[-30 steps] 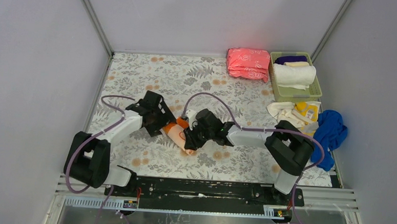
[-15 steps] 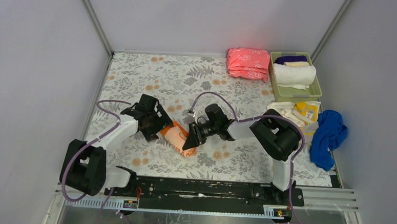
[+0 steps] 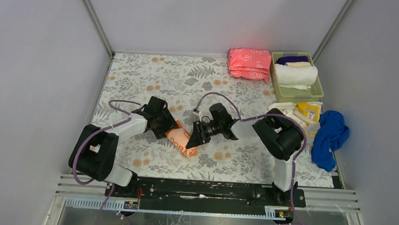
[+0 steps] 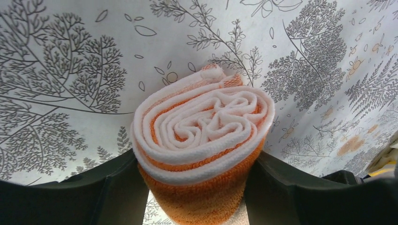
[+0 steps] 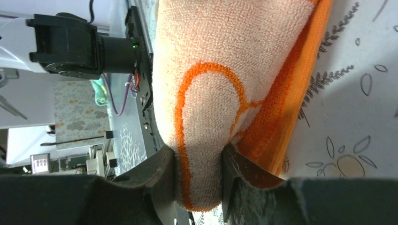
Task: Roll the towels
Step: Roll the towel at the center of the board.
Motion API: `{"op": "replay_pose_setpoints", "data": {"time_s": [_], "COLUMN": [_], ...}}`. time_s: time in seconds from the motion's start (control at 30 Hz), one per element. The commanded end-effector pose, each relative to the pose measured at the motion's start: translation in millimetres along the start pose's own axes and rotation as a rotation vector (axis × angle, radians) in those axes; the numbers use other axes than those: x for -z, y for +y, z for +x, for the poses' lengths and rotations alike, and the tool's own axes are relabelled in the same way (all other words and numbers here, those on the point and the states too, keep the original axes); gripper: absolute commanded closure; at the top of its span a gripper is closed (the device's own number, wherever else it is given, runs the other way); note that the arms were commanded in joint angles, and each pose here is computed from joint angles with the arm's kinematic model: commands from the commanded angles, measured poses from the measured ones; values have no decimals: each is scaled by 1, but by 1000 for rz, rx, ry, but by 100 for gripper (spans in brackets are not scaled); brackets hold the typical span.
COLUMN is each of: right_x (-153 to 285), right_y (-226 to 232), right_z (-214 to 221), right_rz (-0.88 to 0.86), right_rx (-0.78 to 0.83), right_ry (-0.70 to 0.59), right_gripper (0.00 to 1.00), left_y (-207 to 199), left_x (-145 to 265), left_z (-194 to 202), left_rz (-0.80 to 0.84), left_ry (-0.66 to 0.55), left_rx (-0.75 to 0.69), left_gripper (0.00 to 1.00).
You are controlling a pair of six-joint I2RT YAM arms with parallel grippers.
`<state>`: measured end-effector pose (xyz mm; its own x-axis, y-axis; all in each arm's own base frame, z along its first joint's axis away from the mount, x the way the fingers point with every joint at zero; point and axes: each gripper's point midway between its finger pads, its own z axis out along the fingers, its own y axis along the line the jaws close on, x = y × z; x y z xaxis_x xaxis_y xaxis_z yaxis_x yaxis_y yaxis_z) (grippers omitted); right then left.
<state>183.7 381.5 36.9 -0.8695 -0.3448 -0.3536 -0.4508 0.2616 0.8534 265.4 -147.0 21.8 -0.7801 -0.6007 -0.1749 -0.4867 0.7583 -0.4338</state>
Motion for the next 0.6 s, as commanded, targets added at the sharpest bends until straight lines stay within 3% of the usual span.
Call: {"op": "replay_pose_setpoints", "data": {"time_s": [0.0, 0.2, 0.43, 0.57], "right_x": [20, 47, 69, 63], "right_y": [-39, -19, 11, 30], "right_z": [45, 16, -19, -28], "right_rz": [298, 549, 883, 991], "right_rx": [-115, 97, 395, 556], "right_ry": [120, 95, 35, 6], "right_gripper": [60, 32, 19, 15], "left_y": [63, 63, 63, 64], "left_x": [-16, -17, -19, -20], "left_z": [29, 30, 34, 36], "left_rz": [-231, -253, -269, -275], "left_ry": [65, 56, 67, 75], "left_rx": [-40, -69, -94, -101], "left_gripper": [41, 45, 45, 46]}}
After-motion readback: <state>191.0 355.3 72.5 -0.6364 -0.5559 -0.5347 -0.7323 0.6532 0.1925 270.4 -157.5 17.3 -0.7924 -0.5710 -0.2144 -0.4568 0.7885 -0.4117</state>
